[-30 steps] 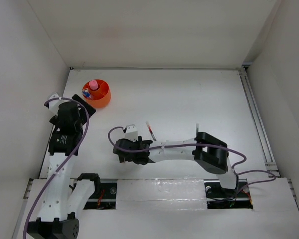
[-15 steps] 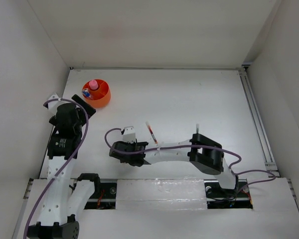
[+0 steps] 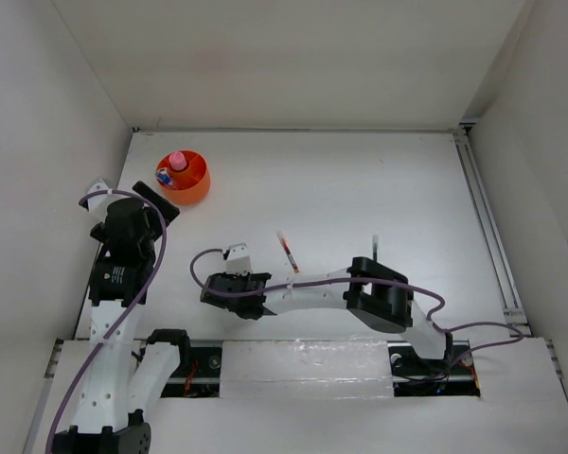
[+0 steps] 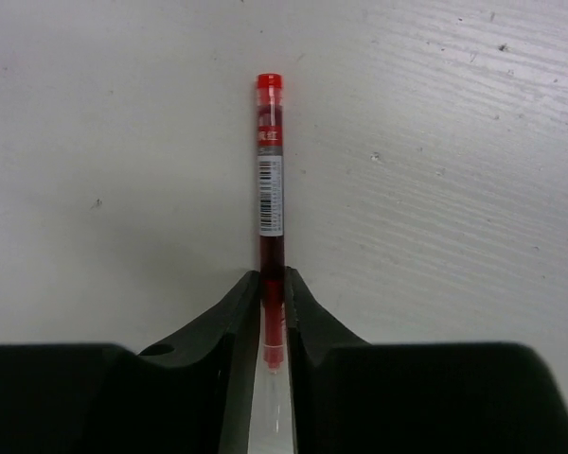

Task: Sort the stationery into containers
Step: Grab a piece of stationery with the right arm, then pass the stationery from the right arm to the left

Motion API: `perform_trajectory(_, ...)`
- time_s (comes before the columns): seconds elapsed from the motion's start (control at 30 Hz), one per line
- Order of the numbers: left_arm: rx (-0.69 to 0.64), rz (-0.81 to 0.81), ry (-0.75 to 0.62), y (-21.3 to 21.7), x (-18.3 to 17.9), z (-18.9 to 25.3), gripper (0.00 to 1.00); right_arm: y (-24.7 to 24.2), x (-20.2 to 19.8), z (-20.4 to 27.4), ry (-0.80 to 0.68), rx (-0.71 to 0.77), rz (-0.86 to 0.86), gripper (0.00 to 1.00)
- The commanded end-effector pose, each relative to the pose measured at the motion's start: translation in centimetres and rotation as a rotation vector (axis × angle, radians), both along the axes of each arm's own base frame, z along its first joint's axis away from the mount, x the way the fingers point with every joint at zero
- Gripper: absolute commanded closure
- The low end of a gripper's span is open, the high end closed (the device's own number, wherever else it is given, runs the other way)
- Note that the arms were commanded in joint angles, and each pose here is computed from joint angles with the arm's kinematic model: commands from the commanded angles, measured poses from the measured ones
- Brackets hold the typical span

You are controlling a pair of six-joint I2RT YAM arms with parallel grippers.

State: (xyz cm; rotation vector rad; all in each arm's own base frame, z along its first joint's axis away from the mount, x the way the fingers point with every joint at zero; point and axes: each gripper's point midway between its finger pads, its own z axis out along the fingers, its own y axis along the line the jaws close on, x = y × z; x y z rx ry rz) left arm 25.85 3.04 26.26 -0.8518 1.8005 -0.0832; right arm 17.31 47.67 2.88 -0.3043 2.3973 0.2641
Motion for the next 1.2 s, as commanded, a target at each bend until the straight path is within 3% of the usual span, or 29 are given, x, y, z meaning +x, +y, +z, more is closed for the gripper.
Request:
perform_trajectory(0.0,0.004,0.021,-0.023,0.3,-0.3,0.7,0.0,0.0,-0.3,-0.6,-0.003,-0.037,0.003,0.8)
perform_trajectory(0.17,0.012,0.038,-0.023,0.6,-0.3,0.7,0.0,-1.2,-1.5,-2.8,0.038,-0.08,0.017,0.87)
perform_trajectory(0.2,0.012,0.038,-0.023,0.6,-0.3,0.7,0.0,-1.6,-1.6,-3.2,0.04,-0.093,0.017,0.9)
perform_trajectory(0.23,0.012,0.038,-0.023,0.6,-0.3,0.7,0.0,-2.2,-1.7,-3.7,0.044,-0.111,0.017,1.0)
perform_trajectory(0.37,0.013,0.012,-0.019,0.3,-0.3,0.6,0.0,-3.3,-1.6,-3.2,0.026,-0.098,0.002,1.0)
perform_trajectory(0.47,-0.003,-0.125,-0.05,-1.9,0.9,1.1,0.0,-4.6,0.0,-0.3,0.001,0.007,-0.025,1.0)
perform_trajectory(0.57,-0.059,-0.399,-0.055,-6.6,2.3,0.0,0.0,-5.6,2.5,2.9,-0.003,0.148,0.011,1.0)
perform_trajectory(0.67,-0.213,-0.647,-0.028,-11.7,2.1,-2.3,0.0,-6.4,5.2,5.2,-0.046,0.205,0.059,1.0)
perform_trajectory(0.73,-0.326,-0.803,-0.077,-14.8,1.8,-2.1,0.0,-7.0,6.4,6.8,-0.081,0.201,0.105,1.0)
perform_trajectory(0.77,-0.415,-0.824,-0.053,-15.7,1.4,-3.7,0.0,-7.0,7.3,7.6,-0.092,0.226,0.114,1.0)
perform_trajectory(0.9,-0.541,-0.923,-0.091,-18.4,1.2,-4.4,0.0,-7.1,8.5,10.2,-0.12,0.299,0.182,1.0)
perform_trajectory(0.93,-0.54,-0.949,-0.14,-18.6,1.3,-3.6,0.0,-6.9,8.6,11.5,-0.133,0.333,0.204,1.0)
perform_trajectory(1.17,-0.564,-0.977,-0.108,-19.1,1.8,-4.8,0.0,-5.0,8.3,15.6,-0.166,0.48,0.306,1.0)
